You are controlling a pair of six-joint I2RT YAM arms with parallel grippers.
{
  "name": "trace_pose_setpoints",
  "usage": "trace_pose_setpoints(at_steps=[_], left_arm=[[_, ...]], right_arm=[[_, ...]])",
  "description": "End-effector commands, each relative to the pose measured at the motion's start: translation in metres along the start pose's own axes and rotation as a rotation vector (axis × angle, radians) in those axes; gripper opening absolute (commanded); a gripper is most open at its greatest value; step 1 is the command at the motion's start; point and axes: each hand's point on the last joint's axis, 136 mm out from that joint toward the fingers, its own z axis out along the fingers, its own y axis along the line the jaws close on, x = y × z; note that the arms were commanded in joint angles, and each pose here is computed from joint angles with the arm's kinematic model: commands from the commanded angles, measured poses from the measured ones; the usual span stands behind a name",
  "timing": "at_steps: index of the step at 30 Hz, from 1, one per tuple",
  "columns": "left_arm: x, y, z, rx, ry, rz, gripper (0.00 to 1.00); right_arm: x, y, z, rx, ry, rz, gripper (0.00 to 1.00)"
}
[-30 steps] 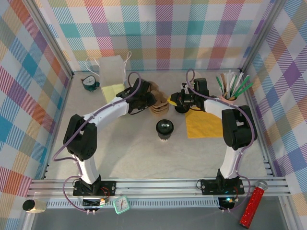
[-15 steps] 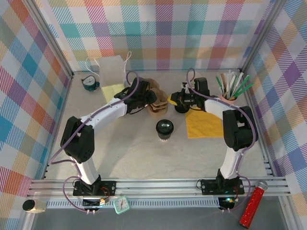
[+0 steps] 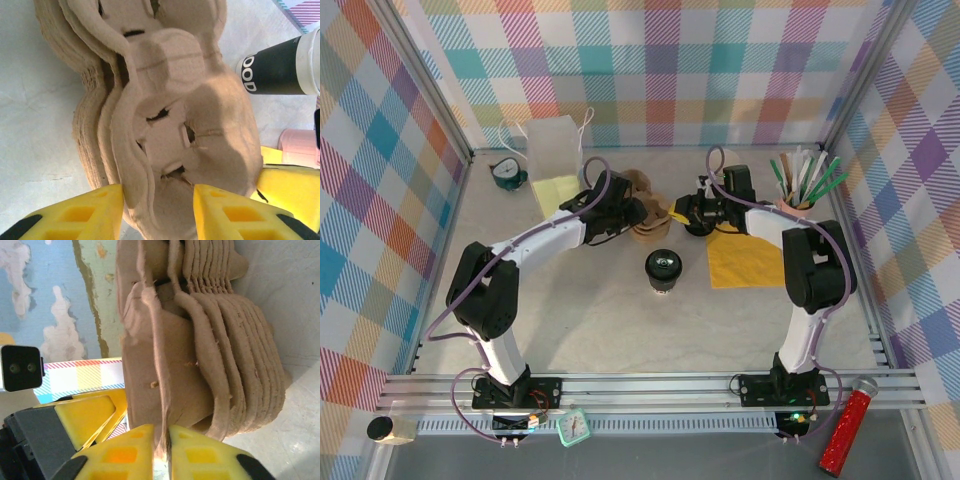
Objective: Pack the takeout coffee
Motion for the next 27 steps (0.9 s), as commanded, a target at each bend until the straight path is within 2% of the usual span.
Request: trace_pose_setpoints(at_steps=[1,6,17,20,24,27], left_arm=[[-0.001,-0.004,0.005,0.052,0.007,-0.041,0.41],[-0.005,-0.008,0.006,0.107,-0.003,-0.089,0.39],[-0.009,-0.004,0.007,0.130,0.002,-0.158,0.39],[-0.011,-0.001,0.007,0.120,0.001,-0.175,0.39],[-0.013,0.005,0.002,0.083,-0.014,-0.178,0.39],[-0.015,0.007,-0.003,0.070,-0.027,-0.173,0.39]], right_arm=[[0.008,-0.008,0.007,0.004,0.032,-0.003,0.18],[0.006,-0.008,0.008,0.002,0.029,-0.006,0.20],[0.004,-0.015,0.014,0.013,0.033,0.011,0.19],[0.004,-0.015,0.015,0.013,0.033,0.011,0.13],[0.003,-0.014,0.014,0.008,0.030,0.012,0.00],[0.002,-0.010,0.013,-0.010,0.024,0.007,0.00]])
